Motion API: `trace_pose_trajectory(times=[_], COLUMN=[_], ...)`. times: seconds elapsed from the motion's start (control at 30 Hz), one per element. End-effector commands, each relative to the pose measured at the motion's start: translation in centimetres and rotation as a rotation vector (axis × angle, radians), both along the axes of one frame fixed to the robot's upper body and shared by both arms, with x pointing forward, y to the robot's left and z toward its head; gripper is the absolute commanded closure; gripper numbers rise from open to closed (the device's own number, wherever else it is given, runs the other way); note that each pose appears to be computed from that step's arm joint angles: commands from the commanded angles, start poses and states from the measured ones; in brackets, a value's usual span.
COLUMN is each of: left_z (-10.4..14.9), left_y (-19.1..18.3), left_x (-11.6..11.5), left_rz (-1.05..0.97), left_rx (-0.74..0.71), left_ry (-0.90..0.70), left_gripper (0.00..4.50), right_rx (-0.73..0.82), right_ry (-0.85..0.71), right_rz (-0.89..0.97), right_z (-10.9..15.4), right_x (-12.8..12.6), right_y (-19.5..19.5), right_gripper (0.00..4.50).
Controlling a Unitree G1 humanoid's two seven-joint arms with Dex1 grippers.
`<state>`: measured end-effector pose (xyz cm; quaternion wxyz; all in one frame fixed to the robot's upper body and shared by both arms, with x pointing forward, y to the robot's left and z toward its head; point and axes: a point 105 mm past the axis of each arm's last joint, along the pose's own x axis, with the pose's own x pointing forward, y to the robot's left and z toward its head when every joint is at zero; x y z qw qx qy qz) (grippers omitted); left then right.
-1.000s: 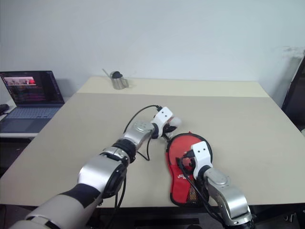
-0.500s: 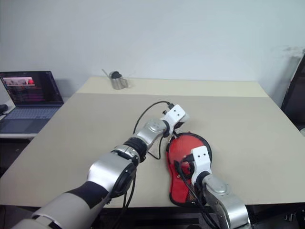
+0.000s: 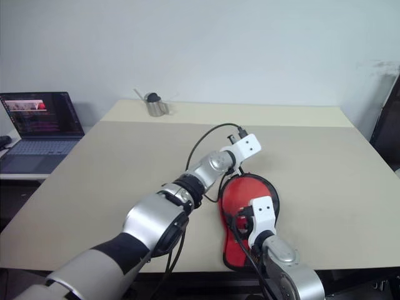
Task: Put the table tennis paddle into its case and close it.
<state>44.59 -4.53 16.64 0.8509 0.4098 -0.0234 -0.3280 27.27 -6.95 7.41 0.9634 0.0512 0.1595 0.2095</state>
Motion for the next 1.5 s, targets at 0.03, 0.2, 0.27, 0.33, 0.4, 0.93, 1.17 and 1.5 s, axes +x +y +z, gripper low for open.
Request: trace_pose_trajectory(times=[0.03,0.2,0.27,0.33,0.4,0.93,1.17,1.5], left_z=[4.4,1.8,0.1,-1.5,-2.6,0.3,4.2,5.2], left_y=[-3.4,-4.8,-5.1,-5.1,-4.9,-4.2,-0.6,4.4], left_x=[-1.1,-2.4,-2.9,-3.3,-3.6,-2.8,-0.5,-1.6], left_rz=[-0.112,-0.198,-0.228,-0.246,-0.259,-0.253,-0.172,-0.403], left_rx=[0.015,0.121,0.159,0.198,0.22,0.07,-0.061,-0.366], left_ry=[-0.192,-0.161,-0.119,-0.086,-0.06,-0.035,-0.057,0.204], left_gripper=[4.28,4.28,4.28,4.28,4.28,0.81,0.81,0.81], right_rx=[-0.023,-0.02,-0.018,-0.015,-0.014,-0.019,-0.026,-0.01], right_ry=[0.228,0.224,0.22,0.216,0.215,0.198,0.16,0.063], right_rz=[0.041,0.031,0.025,0.021,0.02,0.022,0.024,0.168], right_z=[-4.8,-4.8,-4.7,-4.6,-4.6,-4.4,-3.4,1.5], right_x=[-2.3,-2.1,-1.9,-1.9,-1.9,-1.1,-0.4,-2.7], right_y=[1.0,0.9,0.9,0.9,0.9,0.5,-0.4,-1.1], right_gripper=[0.0,0.0,0.0,0.0,0.0,0.0,0.0,0.0])
